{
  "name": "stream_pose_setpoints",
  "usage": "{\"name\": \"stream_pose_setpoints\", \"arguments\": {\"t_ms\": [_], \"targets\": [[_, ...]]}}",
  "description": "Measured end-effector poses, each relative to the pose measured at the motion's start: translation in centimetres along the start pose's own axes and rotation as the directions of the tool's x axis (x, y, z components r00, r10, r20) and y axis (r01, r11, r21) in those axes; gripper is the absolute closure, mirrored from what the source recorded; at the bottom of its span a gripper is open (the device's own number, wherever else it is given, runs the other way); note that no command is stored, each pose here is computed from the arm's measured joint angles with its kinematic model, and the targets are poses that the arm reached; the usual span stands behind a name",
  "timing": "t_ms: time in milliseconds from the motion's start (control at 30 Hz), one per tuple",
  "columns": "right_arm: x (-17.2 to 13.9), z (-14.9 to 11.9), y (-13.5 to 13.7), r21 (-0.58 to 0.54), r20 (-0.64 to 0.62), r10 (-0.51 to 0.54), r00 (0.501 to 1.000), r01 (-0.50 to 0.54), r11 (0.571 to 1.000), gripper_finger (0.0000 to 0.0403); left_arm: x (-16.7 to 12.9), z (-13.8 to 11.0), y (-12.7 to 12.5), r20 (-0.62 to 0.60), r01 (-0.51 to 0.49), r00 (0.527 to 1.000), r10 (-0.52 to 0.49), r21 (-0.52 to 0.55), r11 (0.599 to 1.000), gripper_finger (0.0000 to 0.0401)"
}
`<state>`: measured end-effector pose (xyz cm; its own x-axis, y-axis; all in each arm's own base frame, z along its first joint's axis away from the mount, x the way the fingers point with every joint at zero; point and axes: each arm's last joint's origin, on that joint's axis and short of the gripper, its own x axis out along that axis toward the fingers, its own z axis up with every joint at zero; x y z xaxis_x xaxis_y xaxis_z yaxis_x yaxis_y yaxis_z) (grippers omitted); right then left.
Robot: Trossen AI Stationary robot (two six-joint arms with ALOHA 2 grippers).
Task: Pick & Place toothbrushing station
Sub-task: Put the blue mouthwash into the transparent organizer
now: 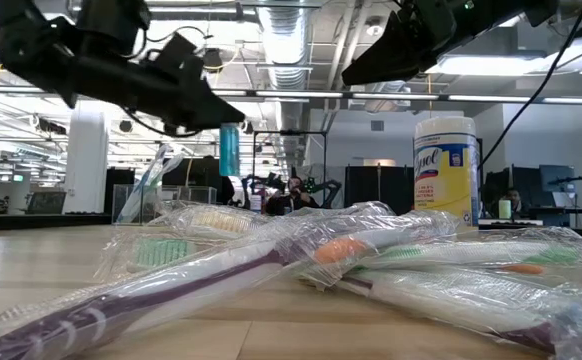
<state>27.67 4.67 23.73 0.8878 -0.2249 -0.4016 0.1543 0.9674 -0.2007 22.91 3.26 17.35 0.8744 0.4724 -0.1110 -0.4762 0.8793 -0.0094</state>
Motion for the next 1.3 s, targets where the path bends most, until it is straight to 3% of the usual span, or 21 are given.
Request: {"name": "stream_pose_setpoints", "arguments": {"t_ms": [233,633,1300], "targets": [[0.0,0.0,0.0,-0.001,-0.001,0.000,1.000,0.000,1.000,0.0306,-2.7,0.1,2.6,0.013,-0.144,0.989,0.144,-0.012,0.990,0.0309],[0.0,0.0,0.0,0.000,-0.001,0.000,1.000,0.000,1.000,0.0306,-2.7,-0.1,5.4,-0.036,-0.317,0.948,0.317,0.000,0.948,0.0309],[0.0,0.0,0.0,0.000,-0.001,0.000,1.000,0.000,1.000,0.0306,-3.3,1.2,8.3,0.022,-0.453,0.891,0.453,-0.017,0.892,0.0309]]}}
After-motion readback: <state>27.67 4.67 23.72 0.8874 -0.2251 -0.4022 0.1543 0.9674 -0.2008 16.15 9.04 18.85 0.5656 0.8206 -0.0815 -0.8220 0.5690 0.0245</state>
